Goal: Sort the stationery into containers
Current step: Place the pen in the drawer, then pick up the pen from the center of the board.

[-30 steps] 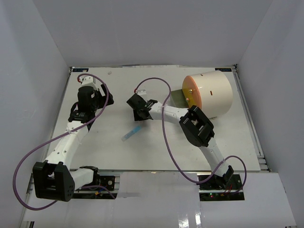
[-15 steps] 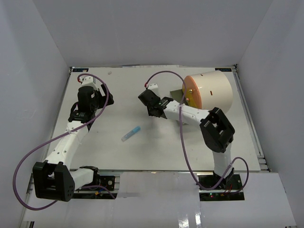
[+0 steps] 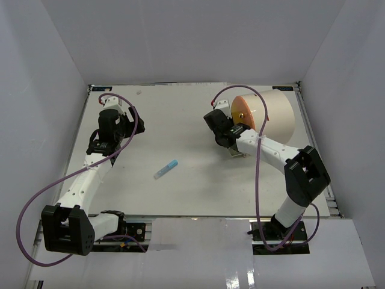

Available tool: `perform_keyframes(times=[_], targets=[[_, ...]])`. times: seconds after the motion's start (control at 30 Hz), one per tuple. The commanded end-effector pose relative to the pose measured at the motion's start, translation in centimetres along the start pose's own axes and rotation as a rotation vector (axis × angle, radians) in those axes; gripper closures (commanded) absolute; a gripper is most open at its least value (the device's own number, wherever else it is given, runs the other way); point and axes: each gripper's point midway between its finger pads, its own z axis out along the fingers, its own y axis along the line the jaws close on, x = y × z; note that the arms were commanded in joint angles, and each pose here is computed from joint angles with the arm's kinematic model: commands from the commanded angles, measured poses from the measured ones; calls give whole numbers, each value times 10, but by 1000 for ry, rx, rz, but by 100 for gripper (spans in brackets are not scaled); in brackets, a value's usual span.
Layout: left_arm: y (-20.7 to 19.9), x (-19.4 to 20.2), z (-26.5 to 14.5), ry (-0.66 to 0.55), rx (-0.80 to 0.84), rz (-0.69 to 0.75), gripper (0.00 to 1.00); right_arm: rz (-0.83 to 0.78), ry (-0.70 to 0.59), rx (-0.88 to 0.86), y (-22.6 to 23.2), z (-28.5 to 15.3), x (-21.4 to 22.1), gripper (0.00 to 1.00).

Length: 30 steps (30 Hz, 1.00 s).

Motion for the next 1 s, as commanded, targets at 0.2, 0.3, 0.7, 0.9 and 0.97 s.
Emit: perform_keyframes(times=[0.2, 0.3, 0.7, 0.9, 0.97], targets=[[-2, -3, -1, -12, 19, -7, 2, 45, -71, -1, -11, -2, -25, 48], [-2, -2, 0, -7, 22, -5, 2, 69, -97, -55, -6, -10, -35, 39], [-41, 56, -8, 228, 298, 50, 2, 158, -192, -328, 7, -69, -40, 28], [-60, 102, -34, 345, 374, 134, 2, 191, -240, -387, -8, -95, -23, 22], [-64, 128, -40, 401, 367, 200, 2, 213, -271, -398, -16, -104, -20, 21]])
